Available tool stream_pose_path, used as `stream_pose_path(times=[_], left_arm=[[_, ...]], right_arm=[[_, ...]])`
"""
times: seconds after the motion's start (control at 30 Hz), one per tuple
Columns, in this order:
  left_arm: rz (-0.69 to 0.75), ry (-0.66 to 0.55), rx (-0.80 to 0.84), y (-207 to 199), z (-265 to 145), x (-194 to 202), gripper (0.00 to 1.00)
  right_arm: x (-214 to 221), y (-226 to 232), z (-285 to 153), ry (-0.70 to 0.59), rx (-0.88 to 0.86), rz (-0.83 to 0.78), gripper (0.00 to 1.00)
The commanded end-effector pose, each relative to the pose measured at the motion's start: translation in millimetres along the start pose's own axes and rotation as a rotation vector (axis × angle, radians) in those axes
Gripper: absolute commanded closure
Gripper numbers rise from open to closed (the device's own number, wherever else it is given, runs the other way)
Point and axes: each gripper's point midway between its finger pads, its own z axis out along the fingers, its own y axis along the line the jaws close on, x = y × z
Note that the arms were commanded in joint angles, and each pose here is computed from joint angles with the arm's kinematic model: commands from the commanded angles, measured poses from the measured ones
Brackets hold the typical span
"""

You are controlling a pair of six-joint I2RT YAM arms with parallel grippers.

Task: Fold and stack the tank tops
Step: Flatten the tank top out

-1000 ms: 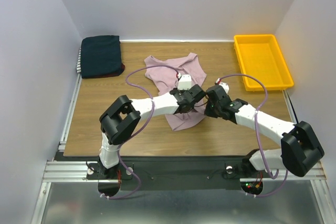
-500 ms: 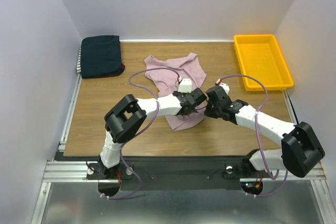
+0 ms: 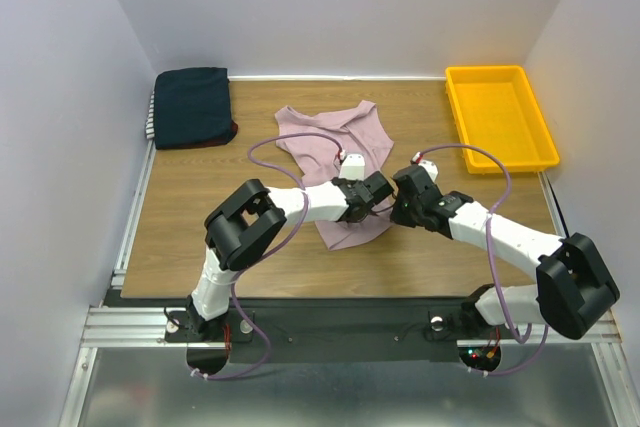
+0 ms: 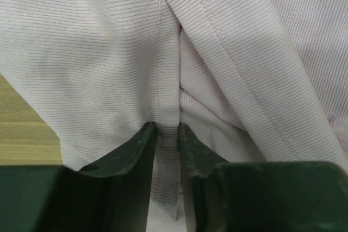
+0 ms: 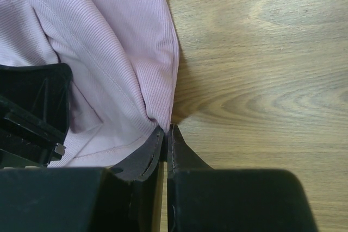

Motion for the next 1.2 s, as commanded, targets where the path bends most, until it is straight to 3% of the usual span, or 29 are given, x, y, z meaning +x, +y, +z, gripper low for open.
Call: stream_pose_path(times=[0.0, 0.43, 0.77, 1.17], left_arm=[[-0.028, -0.034, -0.014, 7.6, -7.6, -7.3, 0.69], [-0.072, -0.06, 0.004, 23.2, -25.7, -26.6, 0.91], [-0.145, -0.073, 0.065, 39.4, -43.8, -43.1, 0.91], [-0.16, -0.049, 0.169, 42.0, -45.6, -27.4, 0.91]], right_arm=[[-11.9, 8.1, -5.0, -0.058, -0.033, 0.026, 1.0], [-10.7, 5.7, -3.9, -0.058, -0.023, 0.03, 1.0], [-1.8, -7.8, 1.1, -0.054, 0.02, 0.032, 1.0], [9.7, -18.2, 5.6, -0.032, 0.049, 0.031, 1.0]])
